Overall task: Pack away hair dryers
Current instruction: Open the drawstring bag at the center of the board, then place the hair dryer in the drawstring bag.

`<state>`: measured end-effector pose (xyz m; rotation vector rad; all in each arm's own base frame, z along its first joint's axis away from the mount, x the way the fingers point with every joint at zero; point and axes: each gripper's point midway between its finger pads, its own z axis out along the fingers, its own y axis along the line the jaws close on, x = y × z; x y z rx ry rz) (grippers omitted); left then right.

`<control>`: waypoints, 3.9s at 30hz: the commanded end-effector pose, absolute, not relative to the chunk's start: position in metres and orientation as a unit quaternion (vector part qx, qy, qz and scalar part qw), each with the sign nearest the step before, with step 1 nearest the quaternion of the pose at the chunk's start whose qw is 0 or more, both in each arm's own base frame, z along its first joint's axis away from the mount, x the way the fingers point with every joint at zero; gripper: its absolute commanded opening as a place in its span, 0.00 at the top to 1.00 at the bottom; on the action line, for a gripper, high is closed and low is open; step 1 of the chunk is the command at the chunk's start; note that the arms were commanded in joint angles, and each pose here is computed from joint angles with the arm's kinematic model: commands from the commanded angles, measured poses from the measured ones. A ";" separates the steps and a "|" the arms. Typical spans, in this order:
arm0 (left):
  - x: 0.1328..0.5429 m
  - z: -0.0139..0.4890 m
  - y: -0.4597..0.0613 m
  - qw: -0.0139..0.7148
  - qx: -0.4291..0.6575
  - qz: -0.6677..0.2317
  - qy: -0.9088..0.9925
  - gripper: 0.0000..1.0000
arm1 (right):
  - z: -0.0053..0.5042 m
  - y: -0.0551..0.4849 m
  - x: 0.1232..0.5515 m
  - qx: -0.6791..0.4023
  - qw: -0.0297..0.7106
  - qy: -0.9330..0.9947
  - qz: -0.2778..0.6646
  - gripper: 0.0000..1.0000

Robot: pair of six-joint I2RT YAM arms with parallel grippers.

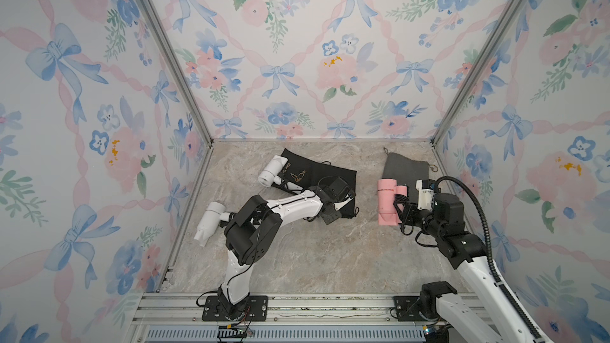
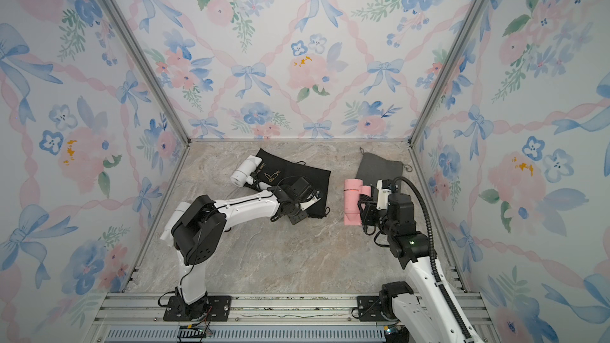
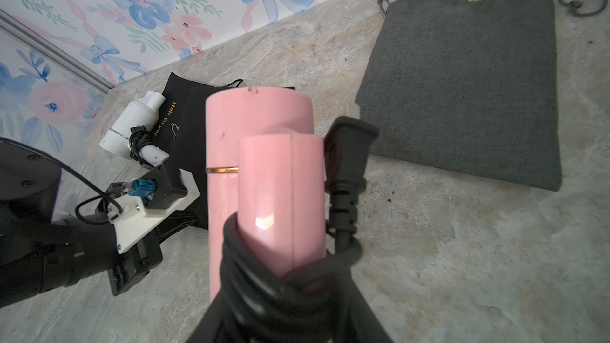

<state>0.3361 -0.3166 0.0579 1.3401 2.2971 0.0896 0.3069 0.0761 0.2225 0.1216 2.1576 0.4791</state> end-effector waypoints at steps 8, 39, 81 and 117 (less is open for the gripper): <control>0.365 0.119 -0.330 0.302 0.428 -0.014 0.852 1.00 | 0.225 0.089 0.298 0.024 0.453 0.865 0.214 0.73; 0.358 0.181 -0.397 0.320 0.377 -0.192 0.848 1.00 | 0.175 0.201 0.293 -0.078 0.396 0.900 0.163 0.72; 0.327 0.181 -0.423 0.276 0.366 -0.265 0.849 1.00 | 0.165 0.206 0.282 -0.084 0.410 0.905 0.076 0.72; 0.312 0.226 -0.415 0.282 0.347 -0.320 0.835 1.00 | 0.161 0.182 0.297 -0.024 0.442 0.891 0.100 0.72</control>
